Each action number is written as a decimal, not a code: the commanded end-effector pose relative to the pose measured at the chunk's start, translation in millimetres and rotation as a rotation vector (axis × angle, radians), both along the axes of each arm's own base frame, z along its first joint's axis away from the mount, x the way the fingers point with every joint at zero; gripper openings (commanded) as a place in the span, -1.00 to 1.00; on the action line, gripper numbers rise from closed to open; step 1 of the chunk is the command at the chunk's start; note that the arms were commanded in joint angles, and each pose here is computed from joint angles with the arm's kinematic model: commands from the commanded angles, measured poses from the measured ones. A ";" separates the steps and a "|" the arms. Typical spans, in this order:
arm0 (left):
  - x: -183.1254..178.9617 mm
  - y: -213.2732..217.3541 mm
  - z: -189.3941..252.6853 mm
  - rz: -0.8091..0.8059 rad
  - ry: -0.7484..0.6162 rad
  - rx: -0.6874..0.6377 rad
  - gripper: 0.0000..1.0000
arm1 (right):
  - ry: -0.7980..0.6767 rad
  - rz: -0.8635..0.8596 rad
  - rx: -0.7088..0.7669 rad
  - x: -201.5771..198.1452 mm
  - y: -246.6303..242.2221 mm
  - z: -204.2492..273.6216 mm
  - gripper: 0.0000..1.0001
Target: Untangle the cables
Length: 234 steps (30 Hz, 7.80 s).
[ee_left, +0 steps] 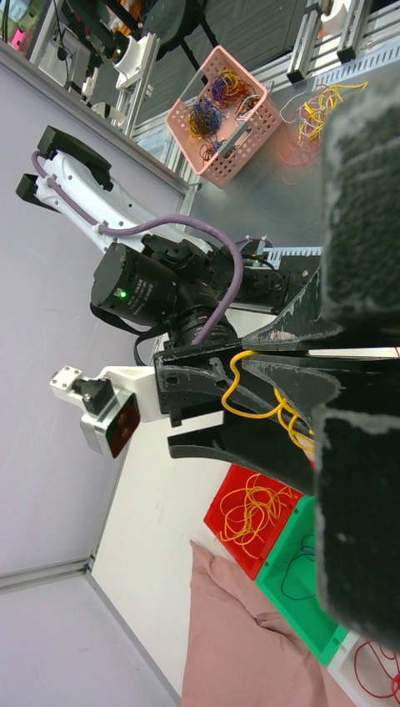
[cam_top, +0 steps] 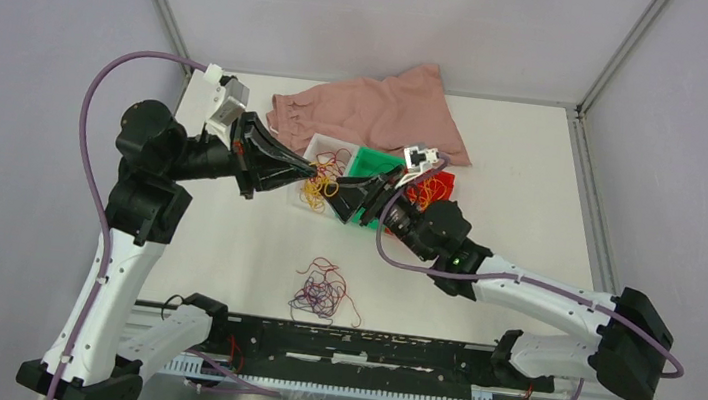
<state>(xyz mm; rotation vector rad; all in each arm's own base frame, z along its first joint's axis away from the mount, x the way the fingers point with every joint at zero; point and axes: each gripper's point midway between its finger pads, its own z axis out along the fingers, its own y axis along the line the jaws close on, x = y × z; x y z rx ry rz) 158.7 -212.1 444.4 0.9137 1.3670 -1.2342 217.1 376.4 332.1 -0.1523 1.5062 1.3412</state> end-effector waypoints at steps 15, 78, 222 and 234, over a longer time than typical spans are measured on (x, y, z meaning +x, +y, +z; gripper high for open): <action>5.5 -2.4 22.2 0.042 0.016 -0.091 -0.94 | -0.009 0.005 0.230 -1.4 19.3 63.2 0.39; -27.2 15.8 194.3 0.143 -0.574 -0.207 -0.94 | 0.228 -0.253 -0.357 21.8 -22.1 -174.1 -0.03; 173.2 -191.9 85.3 0.208 -0.457 -0.019 -0.94 | 0.157 -0.631 -0.256 21.2 -227.9 -61.5 0.75; 192.3 -195.6 54.0 0.265 -0.441 0.013 -0.94 | 0.162 -0.648 -0.255 20.1 -233.6 -65.9 0.75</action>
